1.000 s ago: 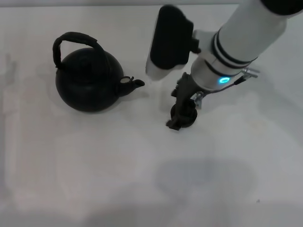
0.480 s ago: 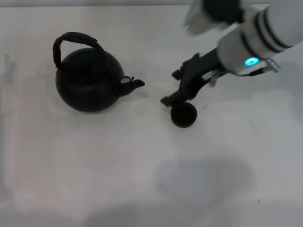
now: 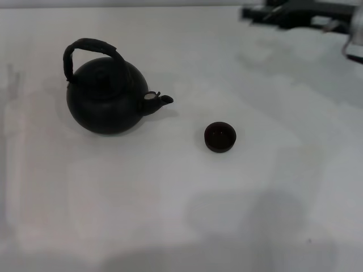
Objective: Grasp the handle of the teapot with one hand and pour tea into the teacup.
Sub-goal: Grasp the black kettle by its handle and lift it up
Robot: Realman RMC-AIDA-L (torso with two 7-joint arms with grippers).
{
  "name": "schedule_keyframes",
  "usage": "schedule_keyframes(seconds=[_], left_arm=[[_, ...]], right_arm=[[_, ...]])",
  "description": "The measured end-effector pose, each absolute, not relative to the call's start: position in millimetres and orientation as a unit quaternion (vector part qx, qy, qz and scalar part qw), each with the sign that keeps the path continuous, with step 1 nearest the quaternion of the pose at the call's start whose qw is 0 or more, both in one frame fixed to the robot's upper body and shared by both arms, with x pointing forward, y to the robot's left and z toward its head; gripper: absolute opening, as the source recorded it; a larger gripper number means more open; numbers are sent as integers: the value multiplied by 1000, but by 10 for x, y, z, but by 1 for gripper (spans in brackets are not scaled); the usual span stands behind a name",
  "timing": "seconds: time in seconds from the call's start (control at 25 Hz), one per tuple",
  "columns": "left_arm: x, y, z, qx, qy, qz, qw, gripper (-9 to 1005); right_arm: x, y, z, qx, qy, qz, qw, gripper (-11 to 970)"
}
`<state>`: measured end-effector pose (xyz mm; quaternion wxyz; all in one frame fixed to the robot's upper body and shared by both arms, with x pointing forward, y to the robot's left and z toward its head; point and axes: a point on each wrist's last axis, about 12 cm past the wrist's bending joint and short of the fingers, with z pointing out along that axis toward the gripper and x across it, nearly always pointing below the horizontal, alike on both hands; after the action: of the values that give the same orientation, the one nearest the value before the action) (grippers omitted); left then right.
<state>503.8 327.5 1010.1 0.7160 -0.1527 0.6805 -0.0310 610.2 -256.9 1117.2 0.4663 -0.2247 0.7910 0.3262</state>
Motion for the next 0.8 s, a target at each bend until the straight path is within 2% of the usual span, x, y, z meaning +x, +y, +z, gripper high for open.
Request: schedule_keyframes(seconds=[0.16, 0.36, 0.56, 0.8], left_arm=[[5026, 3275, 10106, -153, 677, -31, 719, 815], [5000, 3268, 10102, -145, 677, -32, 721, 815], [4864, 3252, 10080, -119, 675, -38, 727, 816], [4545, 3261, 10021, -95, 671, -43, 734, 816]], right_arm=[[6128, -2939, 10989, -115, 767, 259, 576, 864], [6104, -3147, 10785, -105, 744, 126, 648, 863], [6085, -3238, 10676, -101, 732, 36, 673, 862], [6094, -3418, 10709, -55, 729, 13, 682, 860]])
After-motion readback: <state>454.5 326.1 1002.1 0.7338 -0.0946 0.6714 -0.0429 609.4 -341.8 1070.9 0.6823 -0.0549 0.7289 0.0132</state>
